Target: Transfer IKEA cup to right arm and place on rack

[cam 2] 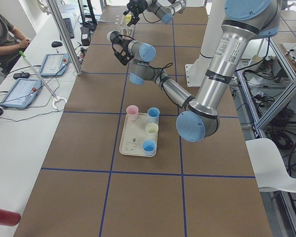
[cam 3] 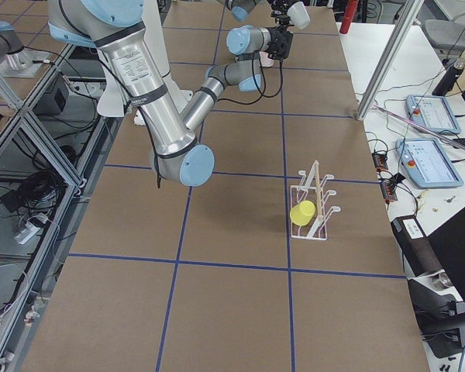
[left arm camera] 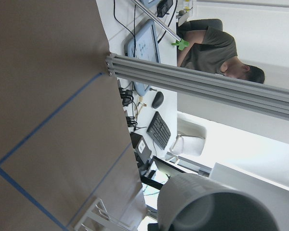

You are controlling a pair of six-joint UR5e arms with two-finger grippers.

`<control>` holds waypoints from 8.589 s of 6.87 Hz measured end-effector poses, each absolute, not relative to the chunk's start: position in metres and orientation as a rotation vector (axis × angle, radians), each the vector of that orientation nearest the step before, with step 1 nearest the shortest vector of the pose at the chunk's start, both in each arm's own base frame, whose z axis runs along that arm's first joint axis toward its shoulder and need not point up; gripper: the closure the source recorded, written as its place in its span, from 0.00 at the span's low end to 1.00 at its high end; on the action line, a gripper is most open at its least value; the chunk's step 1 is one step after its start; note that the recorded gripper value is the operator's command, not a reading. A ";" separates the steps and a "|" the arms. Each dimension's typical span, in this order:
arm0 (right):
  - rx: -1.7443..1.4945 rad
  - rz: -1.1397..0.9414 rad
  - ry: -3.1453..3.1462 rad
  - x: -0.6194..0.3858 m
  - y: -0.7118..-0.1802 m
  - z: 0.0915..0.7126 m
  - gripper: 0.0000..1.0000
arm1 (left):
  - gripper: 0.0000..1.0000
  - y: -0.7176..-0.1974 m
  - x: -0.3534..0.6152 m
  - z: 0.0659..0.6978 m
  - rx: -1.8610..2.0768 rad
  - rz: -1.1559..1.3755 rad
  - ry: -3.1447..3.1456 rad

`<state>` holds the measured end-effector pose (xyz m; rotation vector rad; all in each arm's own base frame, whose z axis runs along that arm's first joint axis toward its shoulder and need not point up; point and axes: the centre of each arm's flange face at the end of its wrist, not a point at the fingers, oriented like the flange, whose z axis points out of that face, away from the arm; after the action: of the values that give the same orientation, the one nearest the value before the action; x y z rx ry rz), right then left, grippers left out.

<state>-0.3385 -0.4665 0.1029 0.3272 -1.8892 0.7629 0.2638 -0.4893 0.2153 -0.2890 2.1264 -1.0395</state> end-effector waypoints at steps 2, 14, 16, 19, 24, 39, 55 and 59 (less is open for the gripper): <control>0.322 0.765 -1.900 -0.339 -0.466 0.098 0.00 | 1.00 -0.475 0.292 0.220 -0.456 -1.044 2.327; 0.305 0.758 -1.894 -0.353 -0.465 0.098 0.03 | 1.00 -0.424 0.407 0.150 -0.702 -0.985 2.430; 0.306 0.758 -1.894 -0.352 -0.466 0.098 0.12 | 1.00 -0.421 0.418 0.145 -0.711 -1.006 2.437; 0.304 0.759 -1.894 -0.353 -0.466 0.098 0.85 | 1.00 -0.420 0.420 0.144 -0.714 -1.013 2.441; 0.290 0.768 -1.905 -0.354 -0.467 0.095 1.00 | 0.00 -0.422 0.417 0.146 -0.634 -1.027 2.467; 0.876 0.623 -1.063 -0.145 -0.517 0.364 1.00 | 0.00 -0.412 0.360 0.127 0.100 -0.851 2.085; 0.871 0.497 -0.457 -0.178 -0.531 0.456 1.00 | 0.00 -0.430 0.312 0.157 0.376 -0.660 1.703; 0.874 0.482 -0.439 -0.197 -0.534 0.463 1.00 | 0.00 -0.430 0.312 0.159 0.375 -0.661 1.700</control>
<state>-0.1967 -0.5336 0.4631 0.8741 -0.4386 0.4820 0.3120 -0.4300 0.1591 0.3747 1.7001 -0.6612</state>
